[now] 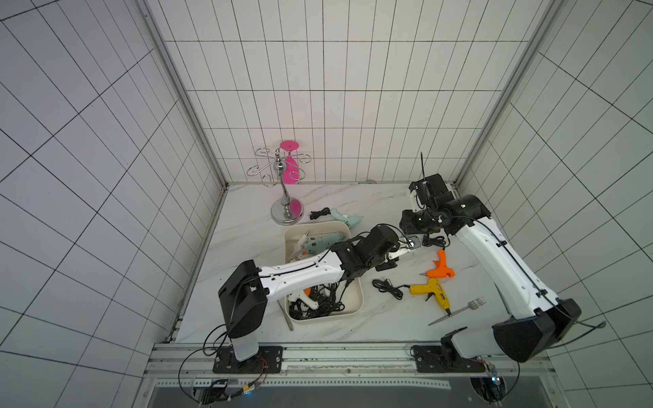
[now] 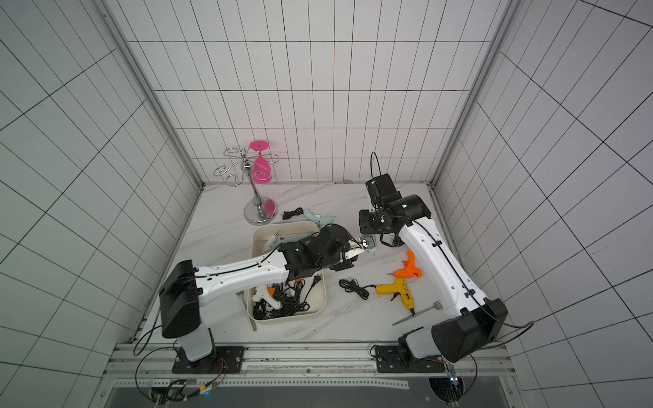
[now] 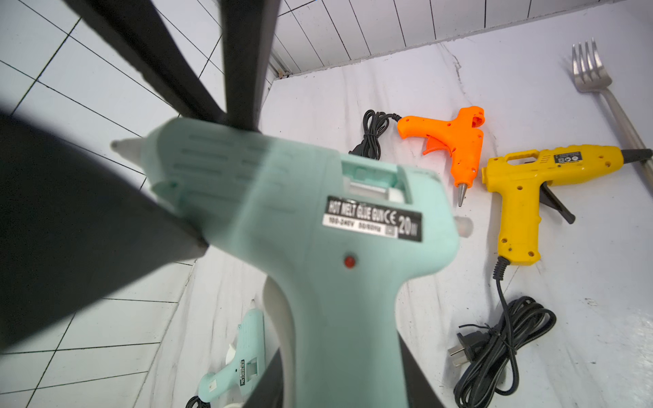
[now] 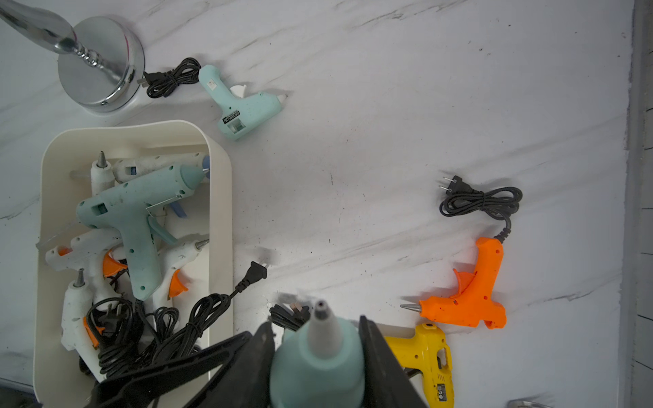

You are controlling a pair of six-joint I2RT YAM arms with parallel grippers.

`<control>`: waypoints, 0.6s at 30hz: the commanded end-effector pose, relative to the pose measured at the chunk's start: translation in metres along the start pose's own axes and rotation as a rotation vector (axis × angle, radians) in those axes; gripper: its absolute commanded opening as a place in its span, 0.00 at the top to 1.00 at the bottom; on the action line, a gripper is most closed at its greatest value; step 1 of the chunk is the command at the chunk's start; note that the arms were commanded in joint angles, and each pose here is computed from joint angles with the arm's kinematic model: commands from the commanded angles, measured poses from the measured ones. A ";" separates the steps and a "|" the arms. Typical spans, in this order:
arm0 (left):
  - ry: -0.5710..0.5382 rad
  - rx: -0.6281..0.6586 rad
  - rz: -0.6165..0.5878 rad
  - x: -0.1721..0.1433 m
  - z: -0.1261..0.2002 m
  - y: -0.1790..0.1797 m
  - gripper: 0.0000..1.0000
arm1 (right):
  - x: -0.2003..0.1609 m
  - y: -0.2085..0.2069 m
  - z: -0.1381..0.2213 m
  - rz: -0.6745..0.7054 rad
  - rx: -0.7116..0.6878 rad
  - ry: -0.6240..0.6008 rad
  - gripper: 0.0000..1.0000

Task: Put the hot melt glue gun into the storage box
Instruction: Pick up the hot melt adhesive gun from the center of the board.

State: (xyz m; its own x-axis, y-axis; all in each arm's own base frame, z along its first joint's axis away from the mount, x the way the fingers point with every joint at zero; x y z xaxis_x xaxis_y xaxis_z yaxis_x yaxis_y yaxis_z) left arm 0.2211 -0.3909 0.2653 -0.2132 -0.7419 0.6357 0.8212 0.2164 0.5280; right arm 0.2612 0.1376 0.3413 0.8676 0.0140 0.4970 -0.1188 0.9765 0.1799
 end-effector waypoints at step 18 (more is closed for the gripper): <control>-0.284 -0.185 0.468 0.010 0.155 0.059 0.86 | 0.022 -0.077 0.024 -0.306 0.149 -0.200 0.19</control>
State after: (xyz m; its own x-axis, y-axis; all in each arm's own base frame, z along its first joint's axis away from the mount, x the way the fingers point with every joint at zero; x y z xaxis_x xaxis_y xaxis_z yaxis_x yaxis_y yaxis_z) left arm 0.1840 -0.3046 0.3933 -0.0784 -0.4746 0.8767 0.8843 0.3729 0.2810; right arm 0.2721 0.0501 0.3730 0.7299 -0.3493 0.5876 0.1116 0.9090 0.4016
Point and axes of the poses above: each gripper's point midway between its finger pads, its own z axis back along the fingers, its own y axis along the line the jaws close on, x = y × z, the point moved 9 cm from there along z, back along the fingers, and after that the axes turned 7 degrees about -z, right-handed, at the moved point
